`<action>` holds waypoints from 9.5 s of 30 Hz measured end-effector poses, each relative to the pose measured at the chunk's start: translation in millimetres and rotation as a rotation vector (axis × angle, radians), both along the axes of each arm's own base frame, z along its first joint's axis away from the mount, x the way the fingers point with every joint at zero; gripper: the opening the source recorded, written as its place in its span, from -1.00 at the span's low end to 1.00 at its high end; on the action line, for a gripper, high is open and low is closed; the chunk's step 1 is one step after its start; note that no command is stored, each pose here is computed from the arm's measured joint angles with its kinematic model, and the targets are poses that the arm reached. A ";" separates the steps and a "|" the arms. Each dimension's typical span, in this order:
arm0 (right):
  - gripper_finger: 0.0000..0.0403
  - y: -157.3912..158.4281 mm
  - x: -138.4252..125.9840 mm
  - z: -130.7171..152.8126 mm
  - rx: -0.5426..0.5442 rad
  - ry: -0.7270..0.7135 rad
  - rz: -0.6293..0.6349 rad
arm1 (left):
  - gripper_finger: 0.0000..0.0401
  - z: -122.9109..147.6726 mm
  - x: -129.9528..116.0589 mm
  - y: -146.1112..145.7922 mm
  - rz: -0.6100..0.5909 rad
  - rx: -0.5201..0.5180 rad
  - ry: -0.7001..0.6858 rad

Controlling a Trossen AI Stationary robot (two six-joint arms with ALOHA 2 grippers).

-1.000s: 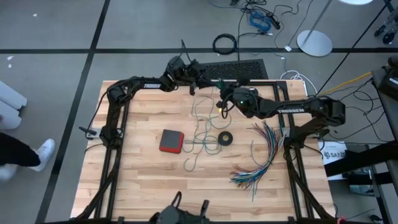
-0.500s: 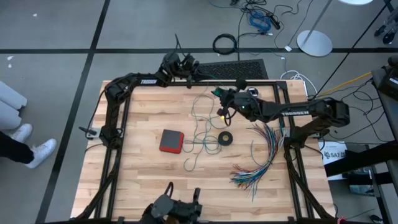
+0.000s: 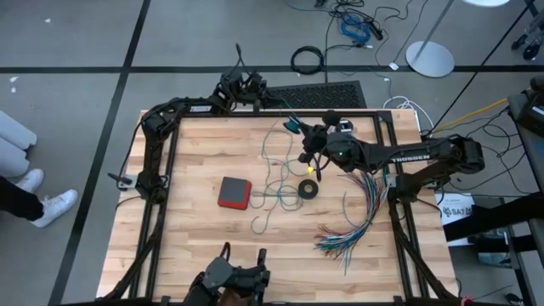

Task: Coiling cords
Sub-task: Coil the green wire cable on the spool

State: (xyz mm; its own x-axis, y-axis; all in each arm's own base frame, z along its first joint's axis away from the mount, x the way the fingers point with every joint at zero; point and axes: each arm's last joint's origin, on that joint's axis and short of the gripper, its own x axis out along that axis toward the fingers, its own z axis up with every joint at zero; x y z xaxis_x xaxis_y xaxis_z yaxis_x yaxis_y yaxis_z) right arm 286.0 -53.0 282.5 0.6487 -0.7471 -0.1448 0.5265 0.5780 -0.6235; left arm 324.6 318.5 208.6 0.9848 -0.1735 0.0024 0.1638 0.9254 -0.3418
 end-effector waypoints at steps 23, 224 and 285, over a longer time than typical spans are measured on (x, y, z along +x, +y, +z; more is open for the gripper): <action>-1.00 -4.4 -5.0 -6.2 -0.013 0.071 -0.144 | -1.00 4.1 5.5 -7.4 -0.065 -0.046 -0.016; -1.00 -38.0 2.7 -12.4 0.325 -0.311 -0.054 | -0.24 -50.5 -49.9 -112.4 0.145 0.006 0.262; -1.00 -37.9 2.8 -12.3 0.324 -0.311 -0.054 | -0.24 -112.6 22.6 -155.2 0.333 0.136 0.425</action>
